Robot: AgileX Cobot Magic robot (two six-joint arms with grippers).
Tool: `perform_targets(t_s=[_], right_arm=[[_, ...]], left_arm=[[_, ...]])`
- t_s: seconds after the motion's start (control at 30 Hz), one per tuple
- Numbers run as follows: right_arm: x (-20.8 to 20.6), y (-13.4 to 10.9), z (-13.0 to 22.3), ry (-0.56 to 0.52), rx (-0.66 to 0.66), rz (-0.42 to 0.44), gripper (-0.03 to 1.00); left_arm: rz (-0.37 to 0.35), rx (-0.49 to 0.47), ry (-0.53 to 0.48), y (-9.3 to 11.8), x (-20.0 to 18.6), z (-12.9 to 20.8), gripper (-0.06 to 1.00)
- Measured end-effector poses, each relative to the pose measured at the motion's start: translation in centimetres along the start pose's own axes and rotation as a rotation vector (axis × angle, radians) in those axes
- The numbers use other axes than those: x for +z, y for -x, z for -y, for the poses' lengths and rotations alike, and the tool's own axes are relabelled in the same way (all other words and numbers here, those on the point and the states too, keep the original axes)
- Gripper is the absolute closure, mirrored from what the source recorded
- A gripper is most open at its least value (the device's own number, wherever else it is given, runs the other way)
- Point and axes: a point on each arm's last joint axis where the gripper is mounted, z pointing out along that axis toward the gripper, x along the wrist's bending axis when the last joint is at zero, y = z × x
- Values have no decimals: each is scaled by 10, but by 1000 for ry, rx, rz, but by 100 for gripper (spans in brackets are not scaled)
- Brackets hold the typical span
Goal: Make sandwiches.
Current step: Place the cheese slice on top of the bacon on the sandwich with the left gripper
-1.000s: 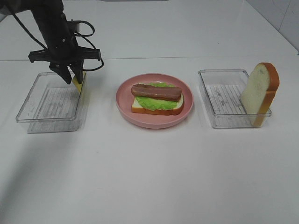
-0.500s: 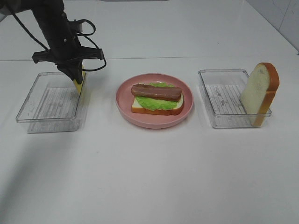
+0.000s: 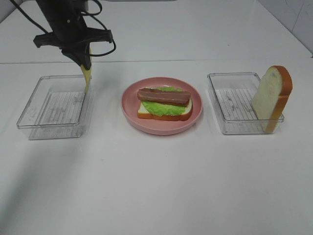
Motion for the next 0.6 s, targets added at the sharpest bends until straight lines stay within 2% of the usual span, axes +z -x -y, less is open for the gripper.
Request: perform_targets(t_s=[0.13,0.2,0.23,0.33,0.4,0.5,0.53,0.57,0.6], right_arm=[[0,0,0,0,0,0,16],[0,0,0,0,0,0,16],[0,0,0,0,0,0,16],[0,0,0,0,0,0,16],[0,0,0,0,0,0,16],[0,0,0,0,0,0,16],[0,0,0,0,0,0,16],[0,0,0,0,0,0,16],[0,0,0,0,0,0,16]], left_arm=[[30,35,56,21,-31,3,94],[37,44,62,26,-35,4,94],[54,60,75,35,-44,7,94],[68,72,77,41,-46,9,94],[145,119,68,64,-51,16,94],[188,139,51,76,-48,20,94],[214,148,47,81,-47,21,94],[274,139,42,90,-42,22,94],[274,139,42,90,-42,22,94]])
